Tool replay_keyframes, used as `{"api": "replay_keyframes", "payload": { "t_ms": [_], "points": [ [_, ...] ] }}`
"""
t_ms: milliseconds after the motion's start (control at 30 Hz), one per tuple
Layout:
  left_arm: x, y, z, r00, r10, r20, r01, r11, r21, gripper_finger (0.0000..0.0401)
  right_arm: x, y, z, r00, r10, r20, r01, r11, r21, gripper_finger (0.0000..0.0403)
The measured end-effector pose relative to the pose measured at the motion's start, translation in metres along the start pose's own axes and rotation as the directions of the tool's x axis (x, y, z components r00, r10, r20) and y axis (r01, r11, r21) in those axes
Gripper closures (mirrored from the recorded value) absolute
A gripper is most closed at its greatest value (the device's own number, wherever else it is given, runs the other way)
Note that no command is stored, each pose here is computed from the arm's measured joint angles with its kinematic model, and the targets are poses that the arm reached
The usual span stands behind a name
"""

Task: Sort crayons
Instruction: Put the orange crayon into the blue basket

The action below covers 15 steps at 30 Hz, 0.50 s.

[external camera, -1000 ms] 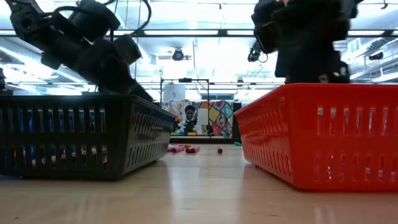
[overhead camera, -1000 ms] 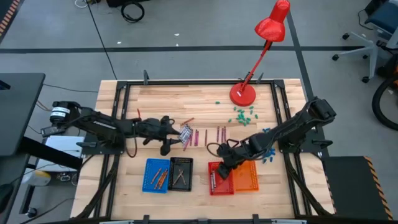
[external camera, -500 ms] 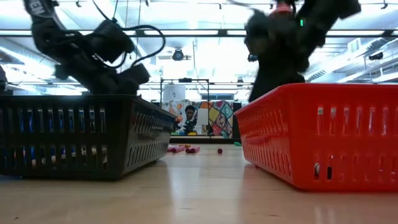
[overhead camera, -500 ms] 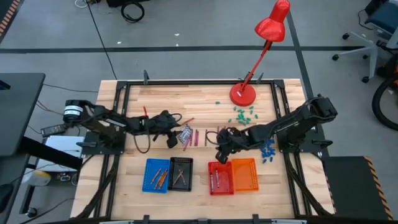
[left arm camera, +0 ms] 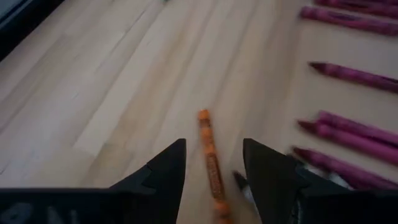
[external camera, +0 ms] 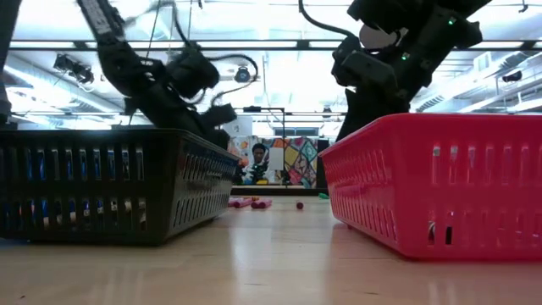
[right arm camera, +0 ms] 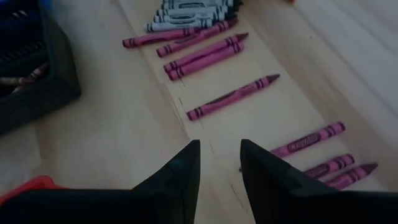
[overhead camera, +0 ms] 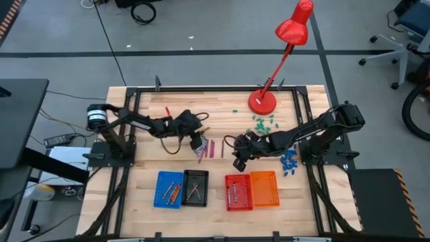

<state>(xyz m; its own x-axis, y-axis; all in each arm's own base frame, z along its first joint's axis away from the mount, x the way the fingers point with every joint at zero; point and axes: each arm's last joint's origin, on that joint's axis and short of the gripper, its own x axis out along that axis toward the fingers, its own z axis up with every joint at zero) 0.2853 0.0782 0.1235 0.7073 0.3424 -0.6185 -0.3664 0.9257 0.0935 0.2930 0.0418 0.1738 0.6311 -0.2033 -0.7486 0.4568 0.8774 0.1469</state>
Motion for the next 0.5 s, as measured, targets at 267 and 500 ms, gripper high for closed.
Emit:
{"api": "replay_keyframes", "payload": {
  "t_ms": [267,500],
  "points": [
    [0.025,0.013,-0.007,0.999,-0.024,-0.048,0.022,0.999,-0.029,0.023,0.004,-0.008,0.01,0.999,0.045,0.013,-0.044,0.996,-0.079,0.0284],
    [0.029,0.022,-0.011,0.997,-0.042,-0.072,0.038,0.997,-0.066,0.0246,0.007,-0.016,0.021,0.996,0.079,0.038,-0.072,0.987,-0.147,0.0284]
  ]
}}
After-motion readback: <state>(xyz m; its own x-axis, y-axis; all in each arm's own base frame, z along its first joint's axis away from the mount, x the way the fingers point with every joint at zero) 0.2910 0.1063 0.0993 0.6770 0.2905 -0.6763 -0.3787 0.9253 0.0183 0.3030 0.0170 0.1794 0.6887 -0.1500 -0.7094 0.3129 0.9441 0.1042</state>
